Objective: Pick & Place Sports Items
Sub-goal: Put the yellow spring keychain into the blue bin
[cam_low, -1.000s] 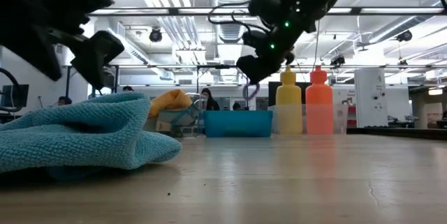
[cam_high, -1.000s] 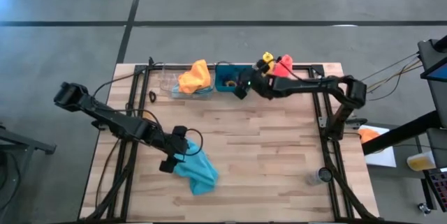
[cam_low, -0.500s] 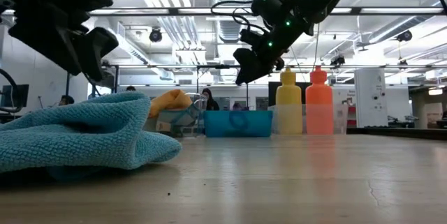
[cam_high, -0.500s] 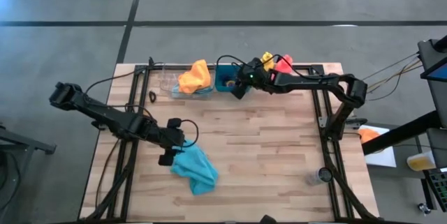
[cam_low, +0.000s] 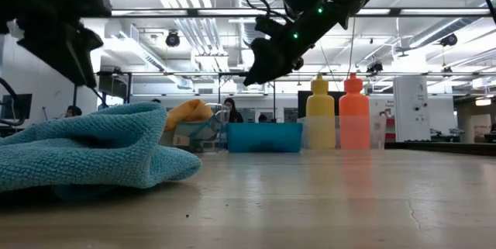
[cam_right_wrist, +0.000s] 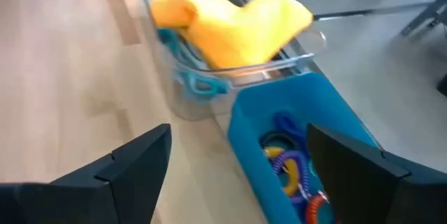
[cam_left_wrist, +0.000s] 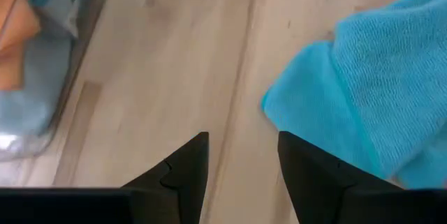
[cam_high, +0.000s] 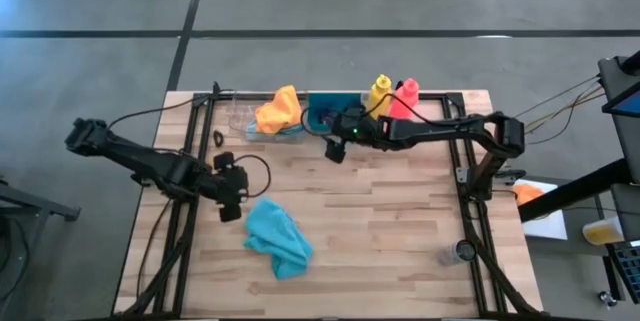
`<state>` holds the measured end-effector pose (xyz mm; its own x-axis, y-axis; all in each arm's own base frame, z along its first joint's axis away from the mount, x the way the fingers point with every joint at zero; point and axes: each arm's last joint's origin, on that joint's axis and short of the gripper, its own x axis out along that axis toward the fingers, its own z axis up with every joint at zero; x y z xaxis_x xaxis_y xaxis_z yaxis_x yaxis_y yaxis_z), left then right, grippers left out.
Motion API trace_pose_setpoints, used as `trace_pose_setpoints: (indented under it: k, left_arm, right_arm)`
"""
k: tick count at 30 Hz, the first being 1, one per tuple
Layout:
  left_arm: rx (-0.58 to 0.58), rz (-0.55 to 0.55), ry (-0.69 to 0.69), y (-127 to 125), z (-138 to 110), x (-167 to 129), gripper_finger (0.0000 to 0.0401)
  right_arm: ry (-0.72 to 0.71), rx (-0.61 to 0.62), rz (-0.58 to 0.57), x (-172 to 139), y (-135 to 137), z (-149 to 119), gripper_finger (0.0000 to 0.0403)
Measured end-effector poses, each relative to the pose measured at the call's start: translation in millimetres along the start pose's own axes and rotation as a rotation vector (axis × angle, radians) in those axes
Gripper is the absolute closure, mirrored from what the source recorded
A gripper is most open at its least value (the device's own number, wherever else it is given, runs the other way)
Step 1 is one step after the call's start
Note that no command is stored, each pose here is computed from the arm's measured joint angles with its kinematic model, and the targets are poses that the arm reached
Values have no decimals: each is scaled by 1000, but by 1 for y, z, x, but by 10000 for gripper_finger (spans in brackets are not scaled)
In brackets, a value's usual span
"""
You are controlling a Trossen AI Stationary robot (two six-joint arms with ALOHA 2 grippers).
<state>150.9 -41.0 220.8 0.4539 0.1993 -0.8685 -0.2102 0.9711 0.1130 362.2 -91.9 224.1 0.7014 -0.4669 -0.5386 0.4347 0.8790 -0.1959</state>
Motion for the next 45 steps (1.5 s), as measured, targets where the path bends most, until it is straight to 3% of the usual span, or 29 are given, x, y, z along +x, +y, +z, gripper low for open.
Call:
trace_pose_setpoints:
  k: [3, 9, 14, 22, 27, 30, 40, 45]
  left_arm:
    - [-101, 33, 48, 6, 3, -13, 227]
    - [-331, 251, 285, 32, -1, -31, 227]
    - [-463, 142, 498, 51, -4, -13, 227]
    - [-546, 163, 630, 92, -5, 17, 227]
    - [-461, 204, 687, 108, -5, 31, 227]
    - [-476, 258, 702, 115, -3, 37, 227]
    - [-564, 284, 702, 117, -6, 55, 228]
    - [-578, 143, 770, 110, -14, 58, 228]
  right_arm:
    - [-9, -18, 36, -5, 15, 1, 65]
    - [-43, -58, 179, -16, 46, 2, 64]
    - [-94, -74, 224, -24, 64, 6, 64]
    - [-113, -97, 267, -32, 81, 5, 64]
    - [-112, -109, 284, -36, 88, 4, 64]
    - [-112, -113, 289, -37, 90, 4, 64]
    - [-91, -129, 299, -38, 94, -4, 64]
    - [-77, -136, 300, -37, 94, -9, 64]
